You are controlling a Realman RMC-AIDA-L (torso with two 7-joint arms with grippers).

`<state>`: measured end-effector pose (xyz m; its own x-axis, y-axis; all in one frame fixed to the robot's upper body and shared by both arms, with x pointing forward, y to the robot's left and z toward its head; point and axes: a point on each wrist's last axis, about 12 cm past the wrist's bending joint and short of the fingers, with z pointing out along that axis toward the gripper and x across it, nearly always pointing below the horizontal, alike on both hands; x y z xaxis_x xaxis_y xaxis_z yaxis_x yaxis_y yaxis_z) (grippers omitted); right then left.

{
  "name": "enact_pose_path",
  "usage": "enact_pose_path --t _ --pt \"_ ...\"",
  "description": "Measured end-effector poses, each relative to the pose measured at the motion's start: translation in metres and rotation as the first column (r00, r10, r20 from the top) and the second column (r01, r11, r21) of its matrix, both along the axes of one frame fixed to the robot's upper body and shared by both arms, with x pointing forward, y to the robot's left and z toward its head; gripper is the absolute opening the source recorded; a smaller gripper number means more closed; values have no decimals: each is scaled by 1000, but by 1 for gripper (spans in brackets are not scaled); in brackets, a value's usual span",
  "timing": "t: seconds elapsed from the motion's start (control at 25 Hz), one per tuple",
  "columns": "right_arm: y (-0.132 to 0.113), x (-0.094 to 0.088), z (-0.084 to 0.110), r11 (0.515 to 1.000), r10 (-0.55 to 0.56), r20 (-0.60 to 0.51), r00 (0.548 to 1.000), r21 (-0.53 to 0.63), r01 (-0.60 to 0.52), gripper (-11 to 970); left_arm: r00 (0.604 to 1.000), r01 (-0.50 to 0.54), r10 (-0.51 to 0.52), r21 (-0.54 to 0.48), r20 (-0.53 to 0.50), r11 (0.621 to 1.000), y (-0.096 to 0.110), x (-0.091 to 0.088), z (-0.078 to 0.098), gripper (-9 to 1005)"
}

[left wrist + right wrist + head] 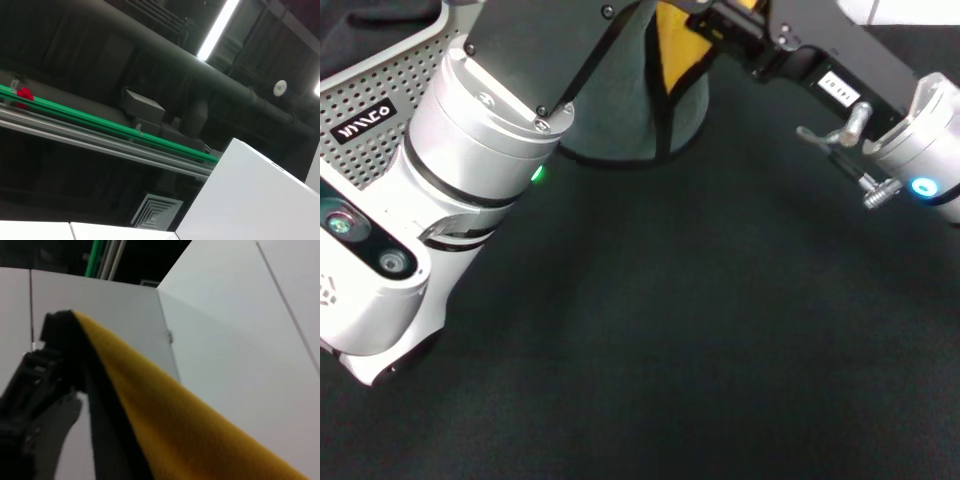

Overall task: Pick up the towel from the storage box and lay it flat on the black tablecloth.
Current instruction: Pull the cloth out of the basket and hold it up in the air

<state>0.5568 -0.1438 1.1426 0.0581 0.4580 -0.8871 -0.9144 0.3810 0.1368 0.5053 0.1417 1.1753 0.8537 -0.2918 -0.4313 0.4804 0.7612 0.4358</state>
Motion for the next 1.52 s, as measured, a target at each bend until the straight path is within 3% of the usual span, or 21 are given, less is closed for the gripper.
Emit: enact_pose_path --t 0.36,1.04,1.52 --pt "20 -13 -3 990 131 10 991 -51 -130 860 1000 -15 15 -8 2 1000 1 3 2 4" --pt "14 -26 1 947 319 12 948 -54 -318 859 998 -56 56 -9 -1 998 3 6 2 5" --pt "17 -12 -7 970 215 -60 975 -105 -221 859 999 -46 46 -8 1 999 1 6 3 5"
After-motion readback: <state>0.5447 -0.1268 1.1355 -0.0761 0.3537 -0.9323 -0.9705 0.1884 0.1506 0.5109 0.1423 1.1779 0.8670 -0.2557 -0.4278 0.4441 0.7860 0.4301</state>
